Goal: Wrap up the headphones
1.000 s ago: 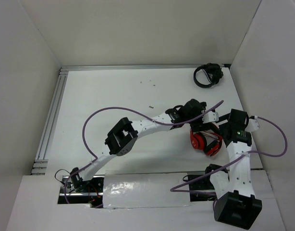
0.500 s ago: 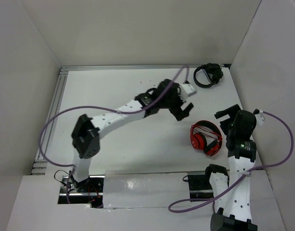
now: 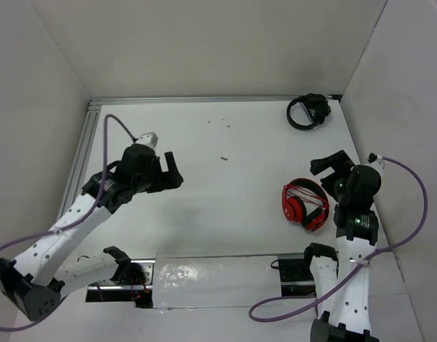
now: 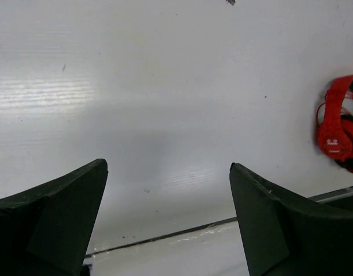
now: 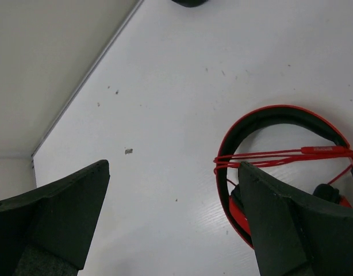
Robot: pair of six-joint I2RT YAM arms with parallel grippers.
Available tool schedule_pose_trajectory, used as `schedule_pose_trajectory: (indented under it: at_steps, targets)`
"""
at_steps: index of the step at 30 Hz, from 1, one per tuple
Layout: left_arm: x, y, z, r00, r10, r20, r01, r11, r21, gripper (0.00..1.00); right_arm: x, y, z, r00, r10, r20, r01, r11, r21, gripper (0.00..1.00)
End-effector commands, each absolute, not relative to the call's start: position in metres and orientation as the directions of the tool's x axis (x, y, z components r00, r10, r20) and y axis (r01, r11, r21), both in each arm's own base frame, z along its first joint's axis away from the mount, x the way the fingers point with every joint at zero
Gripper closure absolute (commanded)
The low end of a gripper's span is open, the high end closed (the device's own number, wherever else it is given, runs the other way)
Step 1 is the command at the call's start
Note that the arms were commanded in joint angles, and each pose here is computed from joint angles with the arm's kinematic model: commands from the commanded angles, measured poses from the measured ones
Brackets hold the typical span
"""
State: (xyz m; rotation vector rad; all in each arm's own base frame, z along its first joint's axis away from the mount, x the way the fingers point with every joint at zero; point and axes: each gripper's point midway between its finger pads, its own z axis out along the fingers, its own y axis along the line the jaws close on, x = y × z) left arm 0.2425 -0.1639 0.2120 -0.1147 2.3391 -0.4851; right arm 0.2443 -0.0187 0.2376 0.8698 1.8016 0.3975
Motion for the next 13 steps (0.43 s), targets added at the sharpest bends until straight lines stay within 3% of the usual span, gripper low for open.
schedule_pose_trajectory:
  at_steps: [1,7,13]
  targets:
    - [0.223,-0.133,0.226,-0.684,-0.424,-0.593,-0.153,0.879,-0.452,0.01,0.253,-0.002,0.272,-0.158,0.663,-0.732,0.186,0.748,0.637,0.00]
    - [0.208,-0.118,0.219,-0.646,-0.499,-0.577,-0.220,0.846,-0.486,0.01,0.255,0.013,0.284,-0.190,0.651,-0.735,0.105,0.758,0.644,0.00]
    - [0.212,-0.127,0.221,-0.652,-0.455,-0.606,-0.139,0.858,-0.495,0.01,0.255,0.022,0.297,-0.186,0.600,-0.779,0.038,0.796,0.604,0.00]
